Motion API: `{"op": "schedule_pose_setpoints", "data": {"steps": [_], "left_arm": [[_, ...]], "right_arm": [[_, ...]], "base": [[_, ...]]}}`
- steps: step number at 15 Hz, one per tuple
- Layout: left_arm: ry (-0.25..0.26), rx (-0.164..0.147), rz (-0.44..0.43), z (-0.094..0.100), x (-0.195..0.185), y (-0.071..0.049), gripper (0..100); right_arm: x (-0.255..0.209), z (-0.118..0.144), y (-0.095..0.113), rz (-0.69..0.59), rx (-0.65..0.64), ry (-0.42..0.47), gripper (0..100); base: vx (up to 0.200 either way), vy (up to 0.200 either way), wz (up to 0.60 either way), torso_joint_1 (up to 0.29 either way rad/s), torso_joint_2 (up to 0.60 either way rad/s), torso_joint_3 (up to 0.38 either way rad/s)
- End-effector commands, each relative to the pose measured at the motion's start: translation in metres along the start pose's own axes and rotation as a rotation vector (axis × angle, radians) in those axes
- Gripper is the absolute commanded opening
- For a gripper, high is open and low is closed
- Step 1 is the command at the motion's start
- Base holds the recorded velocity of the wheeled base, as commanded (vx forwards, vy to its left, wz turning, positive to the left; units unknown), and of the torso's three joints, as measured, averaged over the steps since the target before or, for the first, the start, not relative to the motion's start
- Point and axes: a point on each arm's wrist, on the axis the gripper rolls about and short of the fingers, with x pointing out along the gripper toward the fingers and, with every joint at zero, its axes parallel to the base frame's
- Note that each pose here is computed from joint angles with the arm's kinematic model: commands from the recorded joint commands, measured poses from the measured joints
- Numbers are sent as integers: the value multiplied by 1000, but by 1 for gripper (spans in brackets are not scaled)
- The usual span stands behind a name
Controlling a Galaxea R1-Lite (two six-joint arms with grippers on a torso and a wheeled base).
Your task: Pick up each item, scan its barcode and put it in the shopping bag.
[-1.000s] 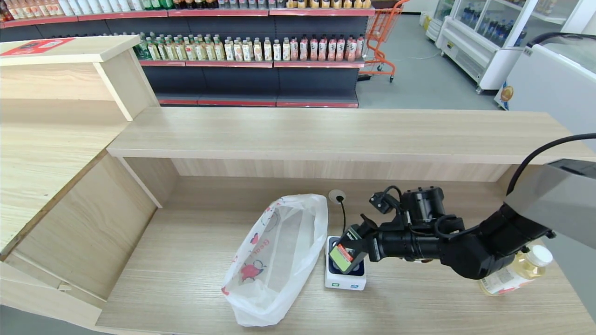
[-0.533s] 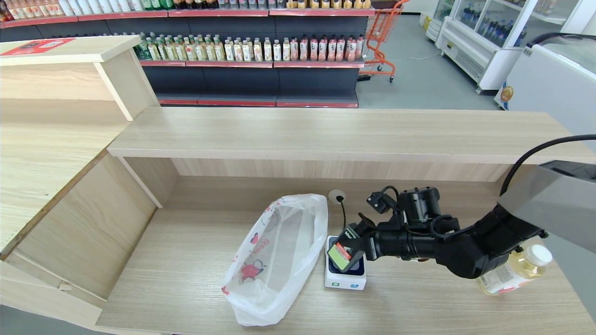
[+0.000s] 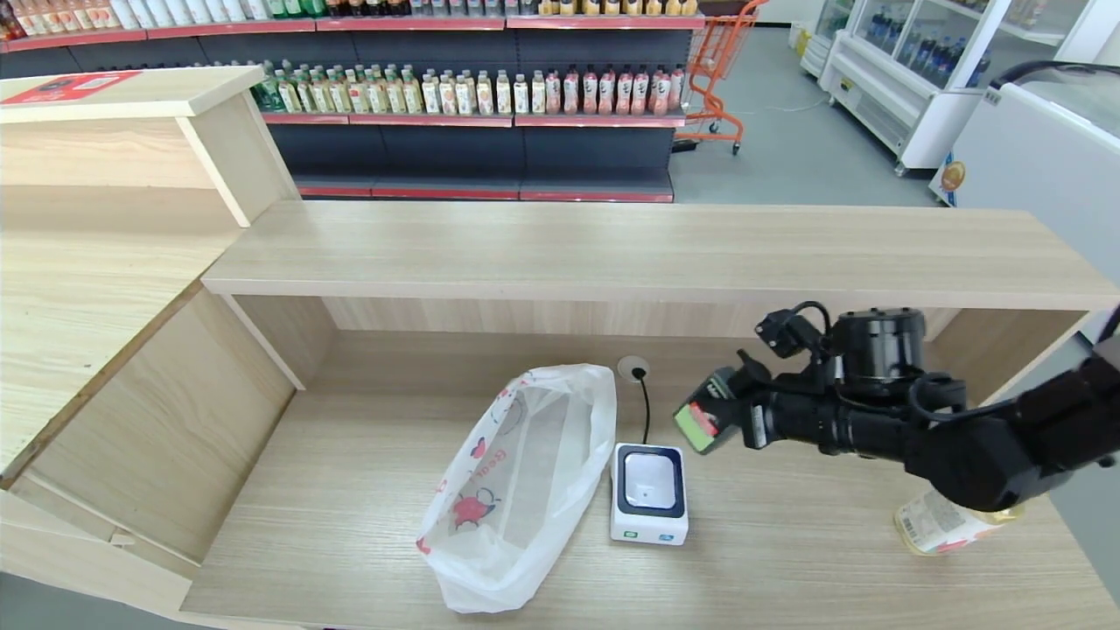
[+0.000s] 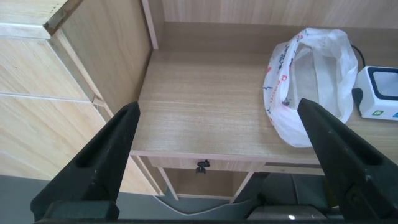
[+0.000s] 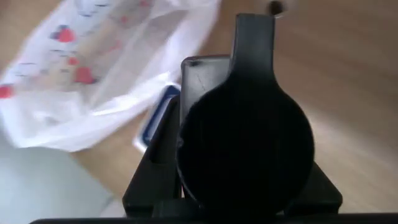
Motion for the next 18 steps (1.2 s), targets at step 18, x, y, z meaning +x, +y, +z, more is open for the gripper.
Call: {"op": "schedule_pose_setpoints", "data": {"steps": [18], "left_arm": [[-1,1,0,0,0,0,100]], "right_arm": [[-66,-4,34,-49,62,-195,0]], "base": [[-56,0,0,2,2,1]]}}
